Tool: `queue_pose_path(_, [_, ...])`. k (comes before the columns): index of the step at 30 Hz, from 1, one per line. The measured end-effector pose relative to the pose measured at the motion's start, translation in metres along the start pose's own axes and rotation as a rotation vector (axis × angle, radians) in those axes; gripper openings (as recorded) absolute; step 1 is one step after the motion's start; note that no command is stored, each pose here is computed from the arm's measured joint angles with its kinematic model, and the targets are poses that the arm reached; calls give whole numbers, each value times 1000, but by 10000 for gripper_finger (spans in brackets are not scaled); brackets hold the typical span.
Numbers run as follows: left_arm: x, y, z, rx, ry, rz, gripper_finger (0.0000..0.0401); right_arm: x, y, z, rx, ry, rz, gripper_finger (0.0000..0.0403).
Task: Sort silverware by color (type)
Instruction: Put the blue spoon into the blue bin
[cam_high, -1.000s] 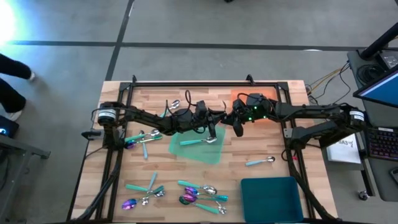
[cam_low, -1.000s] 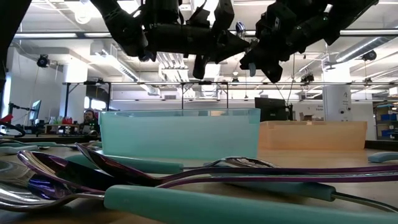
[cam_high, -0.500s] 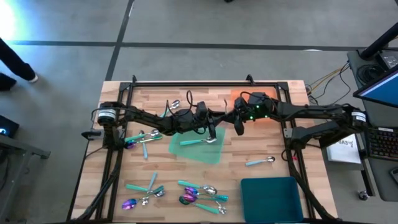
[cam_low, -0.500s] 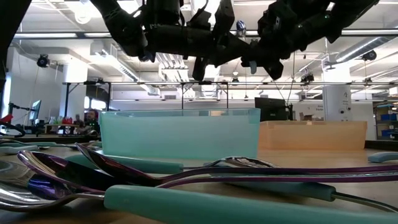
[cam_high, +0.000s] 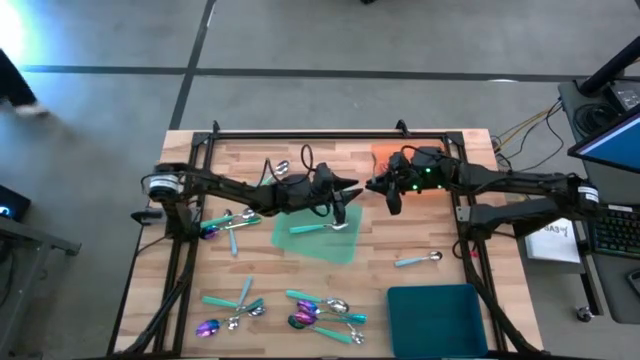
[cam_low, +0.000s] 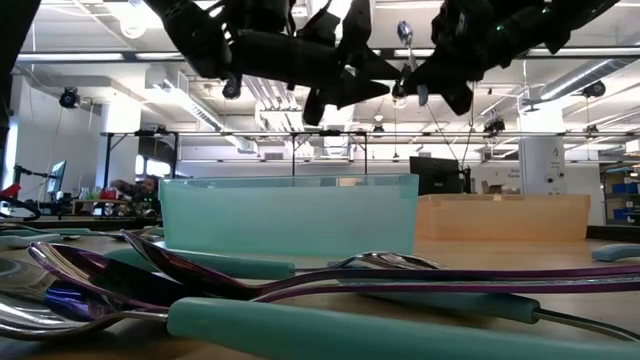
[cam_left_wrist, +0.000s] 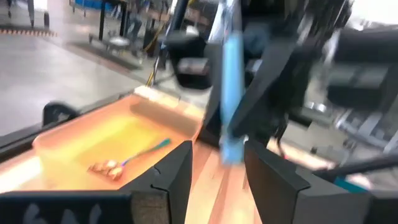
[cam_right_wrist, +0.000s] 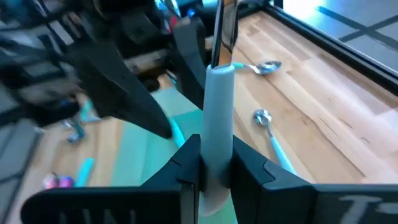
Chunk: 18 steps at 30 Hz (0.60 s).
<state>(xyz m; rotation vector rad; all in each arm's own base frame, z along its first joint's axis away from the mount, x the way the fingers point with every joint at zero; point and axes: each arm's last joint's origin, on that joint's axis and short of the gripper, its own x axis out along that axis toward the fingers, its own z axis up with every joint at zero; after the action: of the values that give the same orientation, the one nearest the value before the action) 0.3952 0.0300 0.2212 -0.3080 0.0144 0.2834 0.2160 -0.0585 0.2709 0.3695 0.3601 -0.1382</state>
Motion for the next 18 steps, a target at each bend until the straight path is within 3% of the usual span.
queue_pose_path(5, [-9, 1, 2, 49, 132, 42, 130, -7, 14, -4, 42, 34, 61, 43])
queue_pose_path(11, [-22, 4, 4, 87, 280, 96, 130, -5, 43, -27, 116, 219, 145, 43])
queue_pose_path(18, [-33, 9, 3, 140, 396, 157, 130, -15, 93, -51, 271, 436, 379, 43])
